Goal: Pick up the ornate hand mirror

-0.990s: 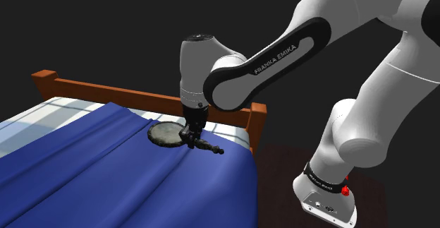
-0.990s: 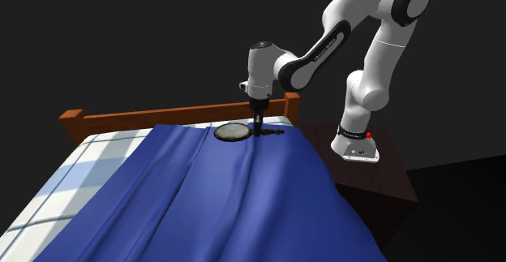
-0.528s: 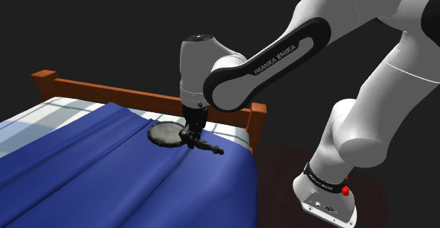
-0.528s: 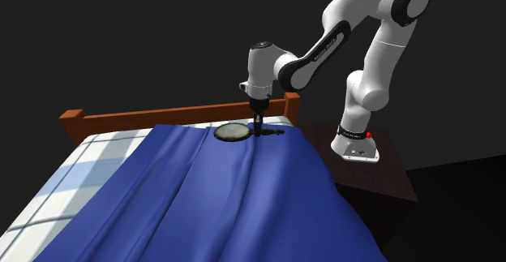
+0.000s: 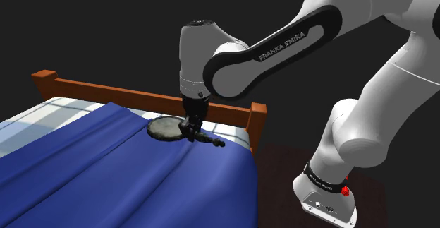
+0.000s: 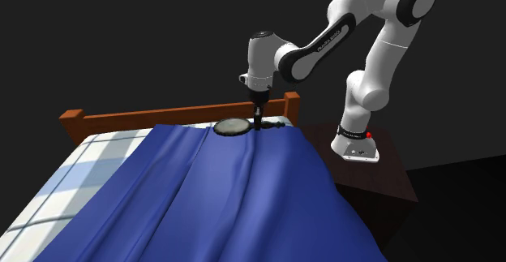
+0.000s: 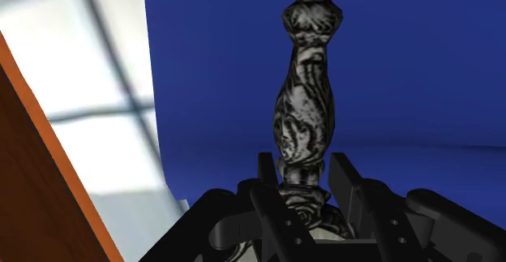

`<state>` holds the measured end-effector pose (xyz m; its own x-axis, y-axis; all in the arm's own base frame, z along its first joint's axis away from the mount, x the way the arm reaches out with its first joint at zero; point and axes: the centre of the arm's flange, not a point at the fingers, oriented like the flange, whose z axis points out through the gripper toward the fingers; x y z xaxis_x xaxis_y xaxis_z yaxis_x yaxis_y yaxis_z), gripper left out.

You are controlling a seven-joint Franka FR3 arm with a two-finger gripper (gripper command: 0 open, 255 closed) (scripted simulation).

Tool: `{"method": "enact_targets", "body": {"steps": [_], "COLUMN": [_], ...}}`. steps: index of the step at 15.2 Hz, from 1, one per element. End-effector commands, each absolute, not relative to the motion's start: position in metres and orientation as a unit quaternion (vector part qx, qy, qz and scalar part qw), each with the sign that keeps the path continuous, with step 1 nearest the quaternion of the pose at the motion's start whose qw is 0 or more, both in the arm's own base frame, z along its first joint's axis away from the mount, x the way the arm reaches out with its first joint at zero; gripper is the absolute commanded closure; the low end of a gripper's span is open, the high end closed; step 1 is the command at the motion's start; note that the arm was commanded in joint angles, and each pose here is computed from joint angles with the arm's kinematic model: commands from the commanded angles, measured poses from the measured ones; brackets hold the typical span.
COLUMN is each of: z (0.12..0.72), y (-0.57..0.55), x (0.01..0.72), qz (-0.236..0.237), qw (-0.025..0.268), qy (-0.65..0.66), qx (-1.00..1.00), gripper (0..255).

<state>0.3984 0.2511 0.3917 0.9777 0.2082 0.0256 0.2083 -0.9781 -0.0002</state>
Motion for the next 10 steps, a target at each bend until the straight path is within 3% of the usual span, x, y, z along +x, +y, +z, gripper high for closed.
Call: {"method": "enact_targets", "body": {"steps": [1,10], "z": [0.403,0.44], "y": [0.25,0.25], "x": [0.398,0.398], "qz": [-0.013,-0.013], "qw": [0.001,0.001], "qy": [-0.105,-0.105], "qx": [-0.994,-0.994], "gripper": [255,255]}}
